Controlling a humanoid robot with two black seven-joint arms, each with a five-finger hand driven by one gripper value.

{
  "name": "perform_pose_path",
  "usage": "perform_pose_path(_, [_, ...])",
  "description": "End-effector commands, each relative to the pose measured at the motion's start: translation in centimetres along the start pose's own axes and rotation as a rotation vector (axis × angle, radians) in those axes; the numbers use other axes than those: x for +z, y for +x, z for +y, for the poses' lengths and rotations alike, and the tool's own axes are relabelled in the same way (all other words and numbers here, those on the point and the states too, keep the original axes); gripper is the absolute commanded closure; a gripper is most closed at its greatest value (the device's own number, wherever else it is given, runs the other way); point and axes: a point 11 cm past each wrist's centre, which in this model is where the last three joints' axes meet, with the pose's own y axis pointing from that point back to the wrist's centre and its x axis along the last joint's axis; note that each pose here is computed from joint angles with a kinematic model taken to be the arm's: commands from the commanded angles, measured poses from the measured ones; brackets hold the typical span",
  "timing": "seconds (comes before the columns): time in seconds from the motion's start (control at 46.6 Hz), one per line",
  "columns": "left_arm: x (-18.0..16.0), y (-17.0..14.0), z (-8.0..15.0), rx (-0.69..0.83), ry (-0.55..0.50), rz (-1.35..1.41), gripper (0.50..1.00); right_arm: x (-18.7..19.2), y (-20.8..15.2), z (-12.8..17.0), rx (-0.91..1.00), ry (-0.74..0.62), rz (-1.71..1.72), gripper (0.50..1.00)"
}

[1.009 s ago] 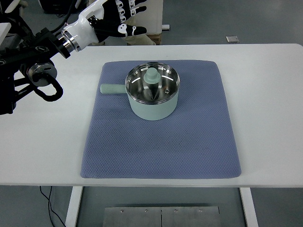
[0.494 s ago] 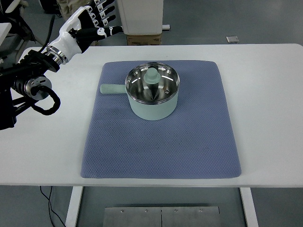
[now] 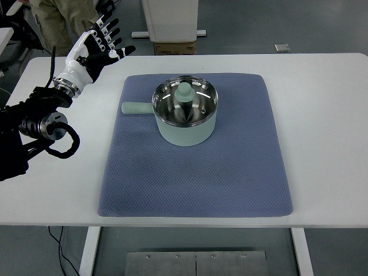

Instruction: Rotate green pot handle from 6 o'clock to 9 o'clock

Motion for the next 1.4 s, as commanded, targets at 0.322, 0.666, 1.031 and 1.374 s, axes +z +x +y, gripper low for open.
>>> perform_pose_path(0.322, [-3.7, 1.7, 1.8, 0.136, 0.032, 0.055, 0.500, 0.0, 0.0, 0.0, 0.000, 0.000, 0.000, 0.500])
perform_pose_path(0.666, [-5.0, 1.7, 2.2, 0.178, 0.033, 0.101, 0.500, 0.0, 0.0, 0.0, 0.000, 0.000, 0.000, 0.500])
perform_pose_path(1.031, [-6.2, 1.2, 1.9, 0.199, 0.033, 0.129, 0.500, 0.0, 0.0, 0.0, 0.000, 0.000, 0.000, 0.500])
perform_pose_path(1.374, [-6.9, 0.5, 1.8, 0.204, 0.031, 0.164, 0.500, 0.0, 0.0, 0.0, 0.000, 0.000, 0.000, 0.500])
